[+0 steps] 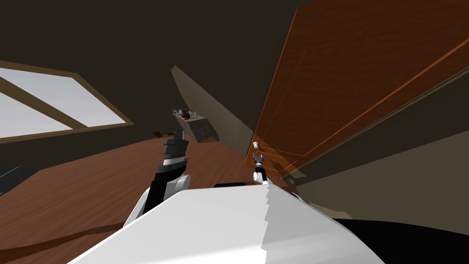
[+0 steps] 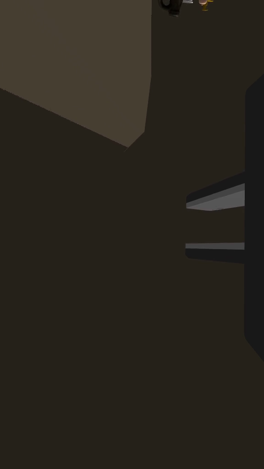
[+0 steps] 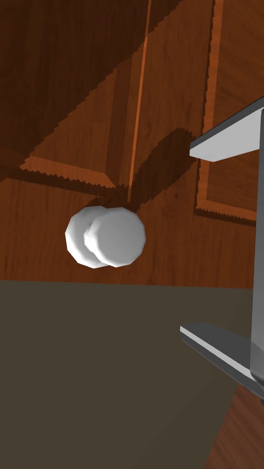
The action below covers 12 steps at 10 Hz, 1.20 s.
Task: Pull the door open
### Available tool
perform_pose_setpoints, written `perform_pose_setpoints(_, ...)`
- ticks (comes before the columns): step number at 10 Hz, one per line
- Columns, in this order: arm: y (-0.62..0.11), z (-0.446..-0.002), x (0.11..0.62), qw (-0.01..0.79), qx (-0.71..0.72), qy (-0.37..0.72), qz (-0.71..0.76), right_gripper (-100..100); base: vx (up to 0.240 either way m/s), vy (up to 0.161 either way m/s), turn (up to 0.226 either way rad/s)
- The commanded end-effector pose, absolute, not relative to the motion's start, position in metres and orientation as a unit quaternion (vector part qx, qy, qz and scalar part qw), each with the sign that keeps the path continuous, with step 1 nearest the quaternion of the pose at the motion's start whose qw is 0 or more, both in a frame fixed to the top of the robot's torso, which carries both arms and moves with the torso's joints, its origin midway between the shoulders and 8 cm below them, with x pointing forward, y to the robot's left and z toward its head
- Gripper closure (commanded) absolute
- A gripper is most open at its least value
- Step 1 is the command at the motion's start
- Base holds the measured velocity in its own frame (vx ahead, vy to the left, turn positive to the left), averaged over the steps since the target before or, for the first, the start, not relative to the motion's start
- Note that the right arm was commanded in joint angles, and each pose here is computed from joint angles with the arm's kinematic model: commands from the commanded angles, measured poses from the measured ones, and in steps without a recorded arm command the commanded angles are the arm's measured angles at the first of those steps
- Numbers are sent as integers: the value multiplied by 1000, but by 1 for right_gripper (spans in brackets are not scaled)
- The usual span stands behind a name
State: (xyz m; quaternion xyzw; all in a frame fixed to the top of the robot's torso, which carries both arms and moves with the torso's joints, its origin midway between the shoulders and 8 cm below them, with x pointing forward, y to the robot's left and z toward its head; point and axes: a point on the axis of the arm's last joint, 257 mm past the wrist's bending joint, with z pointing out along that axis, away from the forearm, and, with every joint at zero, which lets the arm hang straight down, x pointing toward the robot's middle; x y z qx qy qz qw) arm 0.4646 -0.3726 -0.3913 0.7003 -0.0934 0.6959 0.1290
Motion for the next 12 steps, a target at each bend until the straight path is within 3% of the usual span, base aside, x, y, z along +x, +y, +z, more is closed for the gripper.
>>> perform_pose_setpoints(1,-371,-392,466,117,699,-106,698,-100,-41,-16,8)
perform_pose_setpoints(3,-390,-393,457,126,699,-110,696,-100,52,-8,72)
perform_pose_setpoints(12,-460,-392,424,149,693,-133,693,-100,162,-8,82)
